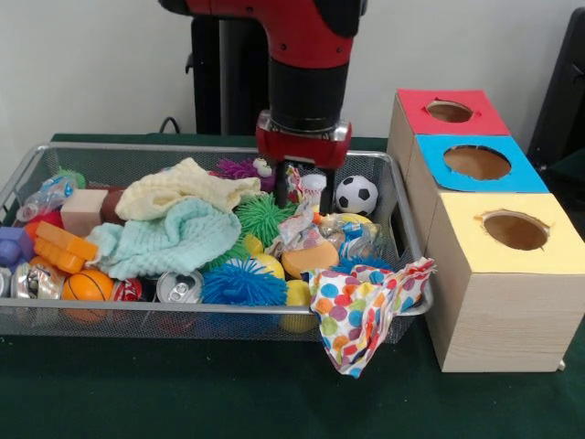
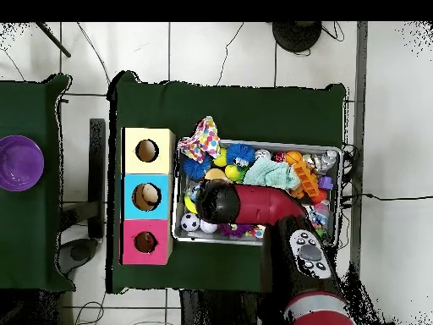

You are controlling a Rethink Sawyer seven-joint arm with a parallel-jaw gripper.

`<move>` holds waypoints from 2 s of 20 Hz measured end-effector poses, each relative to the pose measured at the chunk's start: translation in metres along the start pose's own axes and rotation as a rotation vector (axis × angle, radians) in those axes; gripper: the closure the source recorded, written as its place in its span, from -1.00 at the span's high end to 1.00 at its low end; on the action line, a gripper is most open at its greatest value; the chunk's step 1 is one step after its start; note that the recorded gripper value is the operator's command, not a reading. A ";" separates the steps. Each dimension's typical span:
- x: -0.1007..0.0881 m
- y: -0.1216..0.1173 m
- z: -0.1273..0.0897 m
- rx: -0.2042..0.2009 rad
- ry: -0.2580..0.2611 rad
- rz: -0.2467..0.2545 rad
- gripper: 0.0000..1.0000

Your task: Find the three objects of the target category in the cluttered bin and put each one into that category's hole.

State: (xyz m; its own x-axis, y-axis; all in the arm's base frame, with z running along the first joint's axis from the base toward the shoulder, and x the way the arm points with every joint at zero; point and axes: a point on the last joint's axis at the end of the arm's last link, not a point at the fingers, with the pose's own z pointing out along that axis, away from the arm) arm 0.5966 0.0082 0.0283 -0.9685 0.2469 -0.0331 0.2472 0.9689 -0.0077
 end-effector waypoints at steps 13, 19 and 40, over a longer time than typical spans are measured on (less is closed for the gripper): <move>0.033 0.038 0.033 0.032 0.012 -0.008 1.00; 0.031 0.036 0.028 0.044 0.007 0.018 1.00; 0.039 0.022 0.044 0.146 -0.023 0.050 1.00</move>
State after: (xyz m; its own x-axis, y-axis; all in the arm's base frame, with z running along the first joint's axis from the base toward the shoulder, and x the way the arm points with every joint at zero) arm 0.5661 0.0386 -0.0172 -0.9544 0.2925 -0.0598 0.2983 0.9424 -0.1512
